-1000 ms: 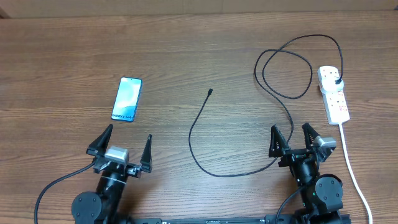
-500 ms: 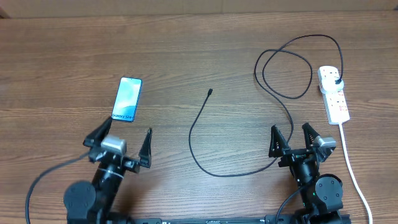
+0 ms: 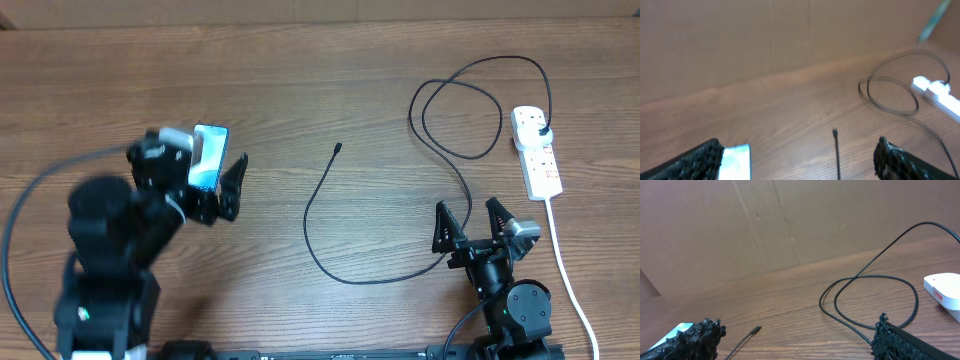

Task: Plug charger to phone and switch on socket
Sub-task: 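Move the left gripper forward over the smartphone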

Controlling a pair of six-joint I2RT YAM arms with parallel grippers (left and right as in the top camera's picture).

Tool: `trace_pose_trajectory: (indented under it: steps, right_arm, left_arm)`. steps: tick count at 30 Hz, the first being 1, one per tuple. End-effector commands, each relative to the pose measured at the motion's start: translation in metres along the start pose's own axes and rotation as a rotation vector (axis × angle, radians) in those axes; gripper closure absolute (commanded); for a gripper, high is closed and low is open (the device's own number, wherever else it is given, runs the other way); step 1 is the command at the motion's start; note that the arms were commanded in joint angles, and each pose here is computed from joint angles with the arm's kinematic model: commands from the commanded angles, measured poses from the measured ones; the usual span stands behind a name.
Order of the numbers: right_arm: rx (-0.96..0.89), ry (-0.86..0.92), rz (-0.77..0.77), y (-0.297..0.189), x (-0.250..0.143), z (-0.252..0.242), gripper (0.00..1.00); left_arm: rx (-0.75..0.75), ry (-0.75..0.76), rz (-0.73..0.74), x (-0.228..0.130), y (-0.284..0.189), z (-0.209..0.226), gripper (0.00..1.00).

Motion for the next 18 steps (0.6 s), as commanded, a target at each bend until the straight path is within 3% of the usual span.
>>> trace_pose_trajectory:
  steps: [1,10,18]
  right_arm:
    - [0.0,-0.004,-0.002,0.0,-0.002,0.0,0.0]
    - [0.0,-0.004,-0.002,0.0,-0.002,0.0,0.0]
    - [0.0,-0.004,-0.002,0.0,-0.002,0.0,0.0]
  left_arm:
    - [-0.009,0.096,0.034,0.034,0.005,-0.004,0.0]
    - [0.022,0.041,0.291,0.076,0.028,0.0,0.0]
    - [0.003,-0.038,0.402,0.065,0.039,0.001,0.01]
Point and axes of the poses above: each gripper's point midway between its finger pads, its own y axis out along the fingers, its own z axis along the line the jaws close on, x = y × z, the point moved 2 cm from there along -y, back along the fingers, and after that the axes turned 13 degrees about -y, right-handed, at the moved point
